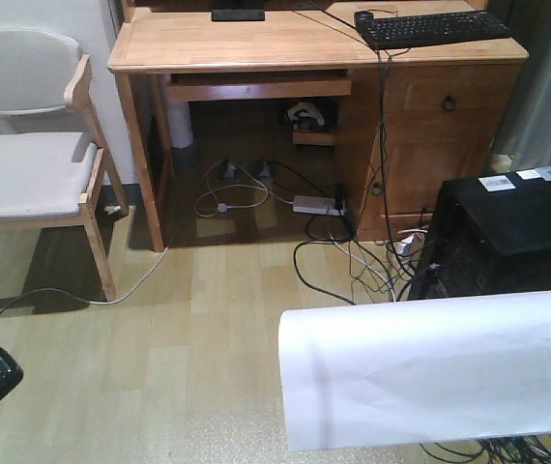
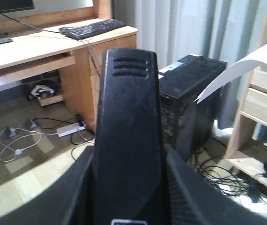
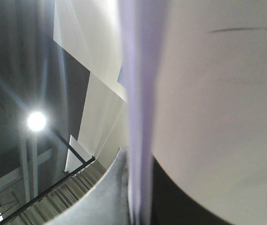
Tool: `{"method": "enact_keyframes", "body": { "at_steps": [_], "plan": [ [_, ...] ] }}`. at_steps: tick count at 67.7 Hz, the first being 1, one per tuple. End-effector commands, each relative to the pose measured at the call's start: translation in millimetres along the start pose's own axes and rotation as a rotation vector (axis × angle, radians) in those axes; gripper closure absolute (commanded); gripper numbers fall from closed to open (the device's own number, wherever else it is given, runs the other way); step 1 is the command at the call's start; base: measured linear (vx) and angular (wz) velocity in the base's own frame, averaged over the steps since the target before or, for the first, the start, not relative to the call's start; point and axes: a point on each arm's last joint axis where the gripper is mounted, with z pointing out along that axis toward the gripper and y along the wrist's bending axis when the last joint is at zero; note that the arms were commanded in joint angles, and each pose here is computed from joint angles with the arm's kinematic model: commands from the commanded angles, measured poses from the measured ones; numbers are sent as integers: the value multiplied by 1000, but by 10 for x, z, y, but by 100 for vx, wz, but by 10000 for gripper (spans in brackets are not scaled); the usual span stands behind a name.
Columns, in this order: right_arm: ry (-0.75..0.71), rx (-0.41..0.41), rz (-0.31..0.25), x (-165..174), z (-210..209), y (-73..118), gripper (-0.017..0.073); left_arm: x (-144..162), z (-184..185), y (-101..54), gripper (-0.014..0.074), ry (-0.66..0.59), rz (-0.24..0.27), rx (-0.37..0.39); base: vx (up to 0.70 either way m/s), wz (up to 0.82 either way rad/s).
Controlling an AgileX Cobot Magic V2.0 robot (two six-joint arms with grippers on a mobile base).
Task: Grab stapler and paper to desk for stapling
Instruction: 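Drive the base away from the shelf, turning toward the wooden desk, then drive up to the desk in front of the black monitor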
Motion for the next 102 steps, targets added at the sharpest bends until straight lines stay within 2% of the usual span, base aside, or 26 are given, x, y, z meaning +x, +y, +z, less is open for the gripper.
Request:
{"method": "enact_keyframes", "body": {
  "at_steps": [1,102],
  "plan": [
    [-12,-42,-6,-6,-1,29,561,-191,-34,14,600,-138,-23,-14,14,9],
    [-12,-43,-6,-6,-1,30,561,-191,-34,14,600,-138,-23,-14,25,-4]
  ]
}}
